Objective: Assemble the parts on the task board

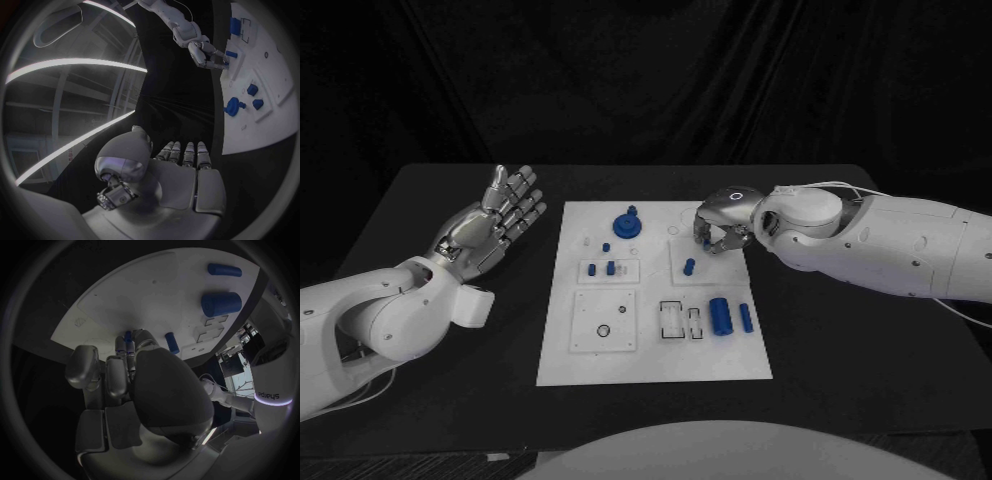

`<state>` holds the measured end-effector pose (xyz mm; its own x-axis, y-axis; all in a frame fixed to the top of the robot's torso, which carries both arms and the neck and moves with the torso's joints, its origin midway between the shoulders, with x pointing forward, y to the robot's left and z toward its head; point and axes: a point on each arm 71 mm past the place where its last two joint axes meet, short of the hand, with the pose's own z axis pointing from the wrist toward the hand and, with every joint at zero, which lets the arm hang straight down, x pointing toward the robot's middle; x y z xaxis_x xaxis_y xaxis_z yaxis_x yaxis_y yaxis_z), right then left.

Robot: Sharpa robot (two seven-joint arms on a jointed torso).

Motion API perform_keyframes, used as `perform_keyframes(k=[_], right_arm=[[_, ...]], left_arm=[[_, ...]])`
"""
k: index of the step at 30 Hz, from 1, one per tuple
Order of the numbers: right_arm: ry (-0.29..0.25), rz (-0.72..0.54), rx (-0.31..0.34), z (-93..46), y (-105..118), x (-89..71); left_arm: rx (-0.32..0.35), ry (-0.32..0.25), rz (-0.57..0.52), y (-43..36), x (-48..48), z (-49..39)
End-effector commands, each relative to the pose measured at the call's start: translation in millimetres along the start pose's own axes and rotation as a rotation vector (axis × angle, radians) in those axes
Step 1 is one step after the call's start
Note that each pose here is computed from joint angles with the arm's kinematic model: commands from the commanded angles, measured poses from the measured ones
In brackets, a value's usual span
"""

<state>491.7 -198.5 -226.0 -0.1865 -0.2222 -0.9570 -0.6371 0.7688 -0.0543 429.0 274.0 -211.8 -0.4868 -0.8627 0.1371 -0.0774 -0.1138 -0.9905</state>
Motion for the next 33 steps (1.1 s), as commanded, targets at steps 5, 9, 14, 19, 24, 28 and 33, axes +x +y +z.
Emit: perform_keyframes(k=[5,9,14,19,24,28,33], right_arm=[[0.003,0.018,-0.015,-2.1,0.1,2.6],[-0.005,0.023,-0.012,-4.6,-1.3,2.5],[-0.023,0.027,-0.008,-9.4,-3.6,1.5],[-0.065,0.021,-0.013,-12.5,-6.4,-6.3],[-0.100,0.004,-0.013,-13.6,-10.7,-21.3],[-0.132,0.003,-0.006,-14.5,-14.4,-38.1],[-0.160,0.022,0.004,-17.6,-16.9,-56.0]], left_arm=[[0.012,0.012,-0.002,-0.4,0.5,1.0],[0.010,0.011,-0.001,0.2,-0.6,1.4],[0.005,0.011,-0.002,1.6,-1.3,1.8],[-0.002,0.015,-0.005,3.3,-1.2,2.0],[-0.009,0.017,-0.007,4.6,-1.7,1.8],[-0.017,0.020,-0.009,5.6,-1.8,1.9],[-0.025,0.025,-0.011,6.8,-1.5,2.5]])
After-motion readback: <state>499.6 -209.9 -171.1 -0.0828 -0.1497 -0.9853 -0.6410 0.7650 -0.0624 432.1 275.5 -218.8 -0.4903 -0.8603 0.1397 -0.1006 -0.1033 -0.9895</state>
